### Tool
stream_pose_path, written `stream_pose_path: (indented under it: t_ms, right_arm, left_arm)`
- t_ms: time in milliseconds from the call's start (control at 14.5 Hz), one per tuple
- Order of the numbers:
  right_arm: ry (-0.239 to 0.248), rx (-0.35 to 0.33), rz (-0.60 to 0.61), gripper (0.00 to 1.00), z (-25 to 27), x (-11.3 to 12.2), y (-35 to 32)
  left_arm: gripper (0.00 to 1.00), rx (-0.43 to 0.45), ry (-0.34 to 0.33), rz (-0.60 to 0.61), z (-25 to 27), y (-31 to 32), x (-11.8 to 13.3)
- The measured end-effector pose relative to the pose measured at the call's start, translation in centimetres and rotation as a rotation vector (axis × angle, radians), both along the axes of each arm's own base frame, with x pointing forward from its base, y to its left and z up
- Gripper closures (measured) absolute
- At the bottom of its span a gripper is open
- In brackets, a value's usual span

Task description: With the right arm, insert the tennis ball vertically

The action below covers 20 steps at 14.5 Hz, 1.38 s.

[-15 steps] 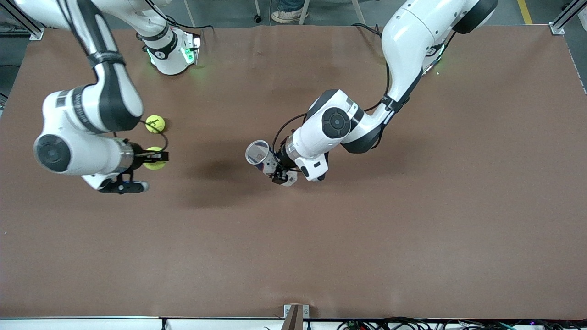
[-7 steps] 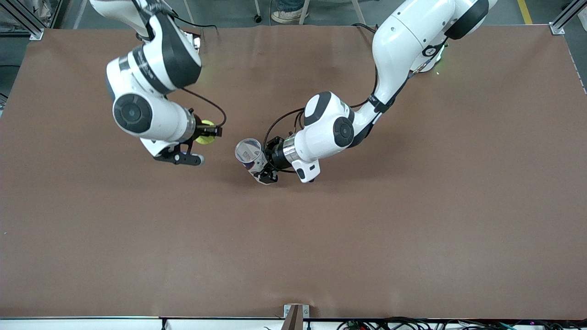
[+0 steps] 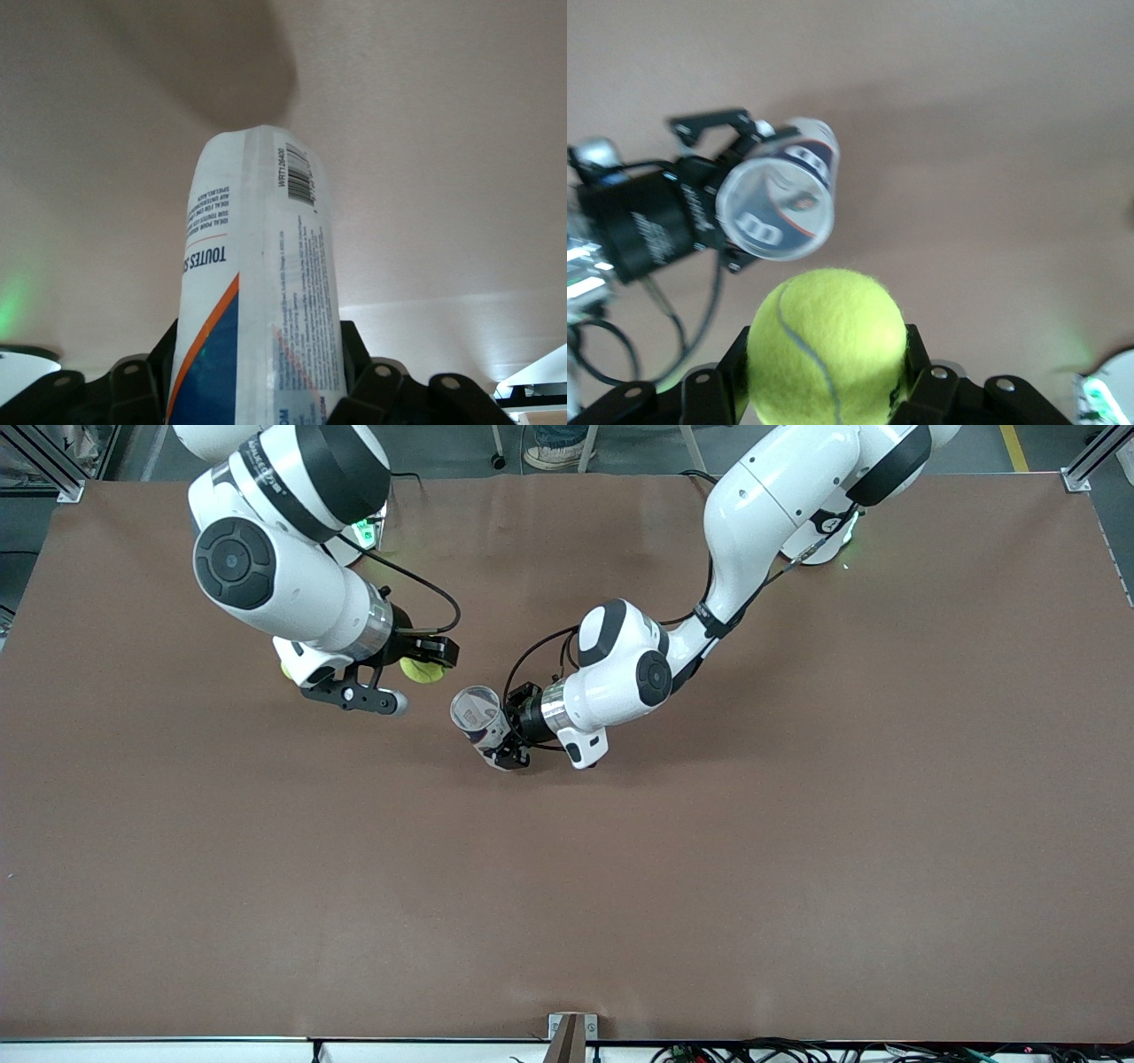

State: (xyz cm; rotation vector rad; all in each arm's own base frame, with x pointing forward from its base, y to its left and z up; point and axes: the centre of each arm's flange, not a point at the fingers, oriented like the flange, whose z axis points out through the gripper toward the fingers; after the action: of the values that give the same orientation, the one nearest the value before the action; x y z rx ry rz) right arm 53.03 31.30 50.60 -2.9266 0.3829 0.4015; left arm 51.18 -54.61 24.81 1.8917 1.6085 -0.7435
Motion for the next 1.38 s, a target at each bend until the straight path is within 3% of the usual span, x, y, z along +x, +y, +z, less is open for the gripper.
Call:
stream_pose_path:
  t_ms: [689,1240,1378]
  right_arm:
    - [0.032,-0.028,-0.018,0.32,-7.7,2.3,2.3]
    - [0.041,-0.034,-0.002,0.32,-8.5,1.9,3.3]
    - [0.041,-0.034,-0.002,0.17,-8.5,1.8,3.4]
  left_arm:
    - [0.31,-0.035,0.010,-0.029,-1.3,-0.5,-0.9]
    - [0.31,-0.035,0.010,-0.029,-1.3,-0.5,-0.9]
    - [0.31,-0.035,0.010,-0.029,-1.3,-0.5,-0.9]
